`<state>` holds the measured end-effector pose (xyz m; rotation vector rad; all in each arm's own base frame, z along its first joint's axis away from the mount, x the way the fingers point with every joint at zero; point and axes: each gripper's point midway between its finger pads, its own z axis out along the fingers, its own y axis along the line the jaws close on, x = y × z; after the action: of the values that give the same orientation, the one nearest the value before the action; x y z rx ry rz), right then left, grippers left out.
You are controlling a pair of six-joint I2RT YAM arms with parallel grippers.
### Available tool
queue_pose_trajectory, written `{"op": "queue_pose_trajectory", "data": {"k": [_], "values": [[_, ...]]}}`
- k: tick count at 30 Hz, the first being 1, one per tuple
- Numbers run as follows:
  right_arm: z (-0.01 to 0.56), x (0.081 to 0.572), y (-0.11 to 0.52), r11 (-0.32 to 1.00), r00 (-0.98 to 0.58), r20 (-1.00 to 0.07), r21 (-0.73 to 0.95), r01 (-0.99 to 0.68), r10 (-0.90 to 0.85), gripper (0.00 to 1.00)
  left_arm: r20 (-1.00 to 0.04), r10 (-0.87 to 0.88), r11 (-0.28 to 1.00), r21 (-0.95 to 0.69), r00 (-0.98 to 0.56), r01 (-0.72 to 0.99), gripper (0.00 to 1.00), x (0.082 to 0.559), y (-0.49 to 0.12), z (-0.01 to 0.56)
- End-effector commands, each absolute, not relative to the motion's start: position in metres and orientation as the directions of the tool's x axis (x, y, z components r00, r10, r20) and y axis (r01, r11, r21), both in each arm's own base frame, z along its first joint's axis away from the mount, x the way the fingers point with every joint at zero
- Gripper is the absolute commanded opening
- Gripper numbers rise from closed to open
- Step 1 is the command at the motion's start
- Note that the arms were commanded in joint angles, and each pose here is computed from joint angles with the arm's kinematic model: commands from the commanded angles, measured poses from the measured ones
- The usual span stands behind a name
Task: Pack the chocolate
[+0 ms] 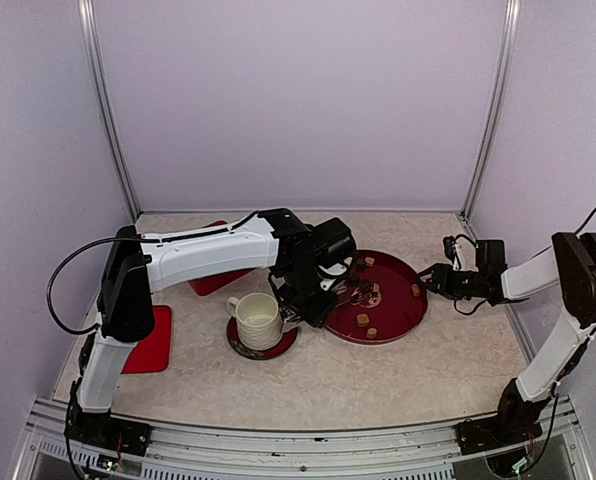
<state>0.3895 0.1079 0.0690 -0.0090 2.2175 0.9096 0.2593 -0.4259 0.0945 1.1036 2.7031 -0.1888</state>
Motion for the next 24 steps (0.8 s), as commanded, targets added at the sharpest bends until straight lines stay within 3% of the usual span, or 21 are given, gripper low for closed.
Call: {"op": "queue_pose_trajectory", "data": {"k": [1,24], "values": [[0.082,0.389,0.107,0.745,-0.708,-0.659,0.6,-0.29,0.255,0.55,-0.213,0.665,0.722,-0.063,-0.715,0.69,0.43,0.246,-0.434,0.089],[0.078,0.388,0.108,0.734,-0.71,-0.656,0.61,-0.298,0.257,0.55,-0.174,0.625,0.769,-0.029,-0.76,0.639,0.33,0.255,-0.438,0.069]]}}
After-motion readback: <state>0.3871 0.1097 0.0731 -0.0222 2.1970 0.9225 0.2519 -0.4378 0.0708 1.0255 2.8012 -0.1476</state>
